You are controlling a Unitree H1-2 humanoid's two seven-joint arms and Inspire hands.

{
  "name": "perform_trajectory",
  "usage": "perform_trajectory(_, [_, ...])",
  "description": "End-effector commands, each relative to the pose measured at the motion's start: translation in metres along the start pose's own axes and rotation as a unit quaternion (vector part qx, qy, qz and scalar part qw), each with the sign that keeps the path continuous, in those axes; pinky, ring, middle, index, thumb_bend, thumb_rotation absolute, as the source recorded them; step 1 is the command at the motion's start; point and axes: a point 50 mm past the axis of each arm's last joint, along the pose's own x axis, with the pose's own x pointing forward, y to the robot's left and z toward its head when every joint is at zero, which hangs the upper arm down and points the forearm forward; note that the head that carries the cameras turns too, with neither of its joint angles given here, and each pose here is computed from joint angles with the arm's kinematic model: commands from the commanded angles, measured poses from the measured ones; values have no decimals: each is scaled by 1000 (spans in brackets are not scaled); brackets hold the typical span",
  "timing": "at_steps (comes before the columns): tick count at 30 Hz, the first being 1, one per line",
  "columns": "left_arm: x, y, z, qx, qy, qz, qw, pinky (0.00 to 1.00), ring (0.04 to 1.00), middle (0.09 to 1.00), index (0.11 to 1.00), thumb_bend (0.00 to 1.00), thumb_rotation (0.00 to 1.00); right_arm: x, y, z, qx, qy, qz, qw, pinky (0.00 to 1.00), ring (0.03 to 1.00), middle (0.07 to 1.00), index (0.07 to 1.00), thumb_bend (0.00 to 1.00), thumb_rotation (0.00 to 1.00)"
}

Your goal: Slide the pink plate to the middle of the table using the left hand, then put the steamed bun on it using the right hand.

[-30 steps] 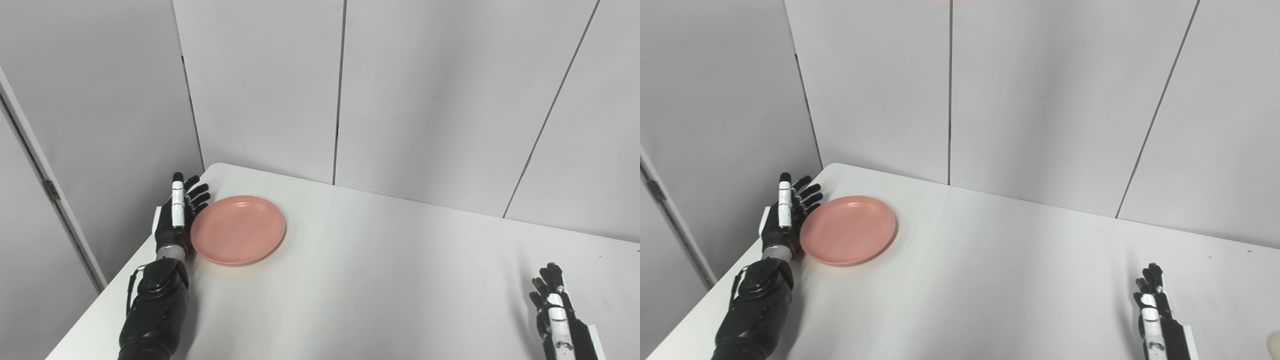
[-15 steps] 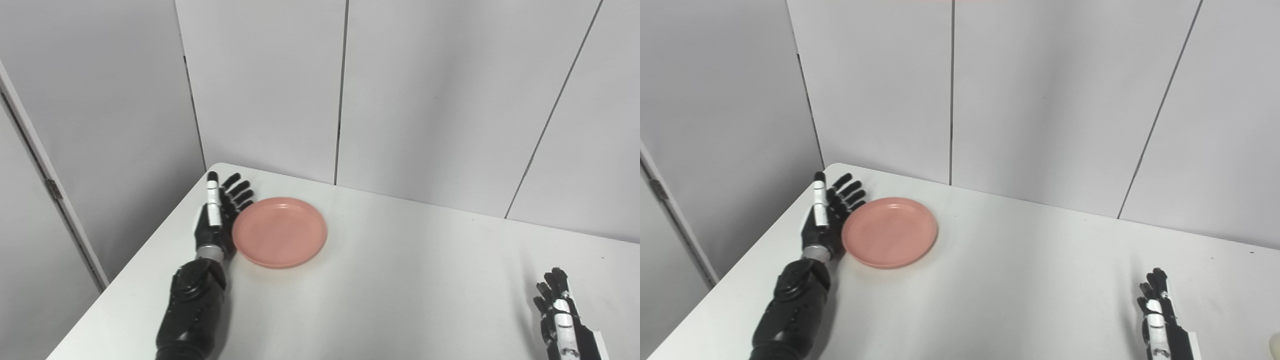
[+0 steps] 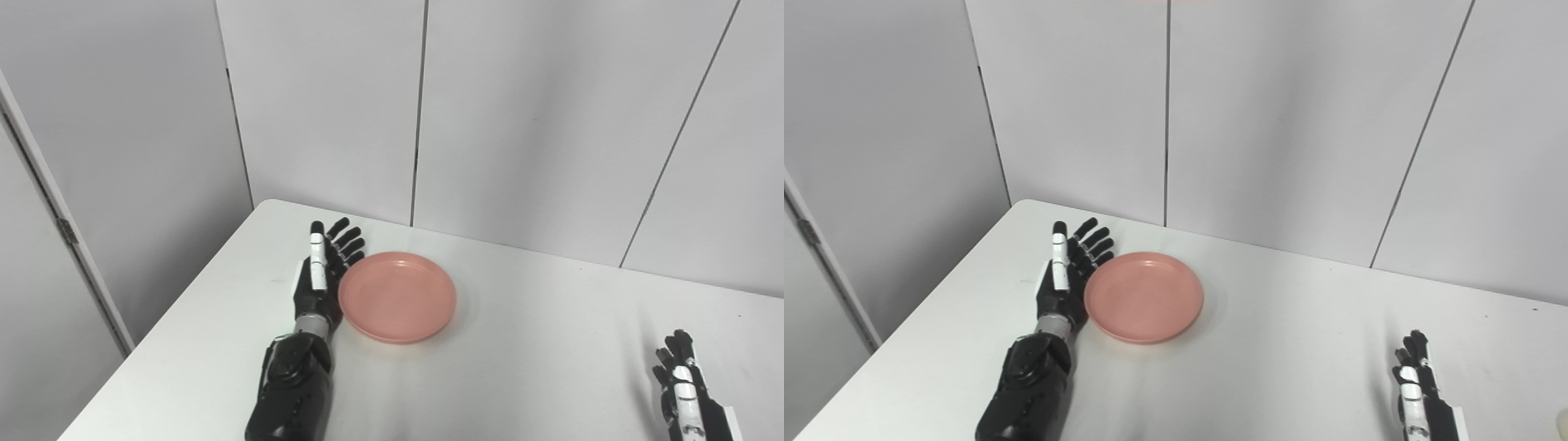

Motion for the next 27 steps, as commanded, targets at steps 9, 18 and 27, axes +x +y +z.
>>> perform_trajectory(9, [-31, -37, -11, -5, 22, -62, 998, 818, 820, 816, 807, 769, 986, 13, 7, 7, -18, -25, 1, 1000, 1000, 995, 1000, 1000, 407, 861])
perform_trajectory(18, [-52, -48, -19, -27, 63, -105, 992, 865, 858, 844, 835, 750, 998, 18, 19, 0, -19, -26, 1, 999, 1000, 974, 995, 1000, 529, 835])
perform_trajectory(27, [-74, -60, -24, -31, 79, -154, 984, 913, 909, 897, 878, 729, 988, 21, 32, 4, -32, -25, -6, 999, 1000, 969, 978, 1000, 568, 817])
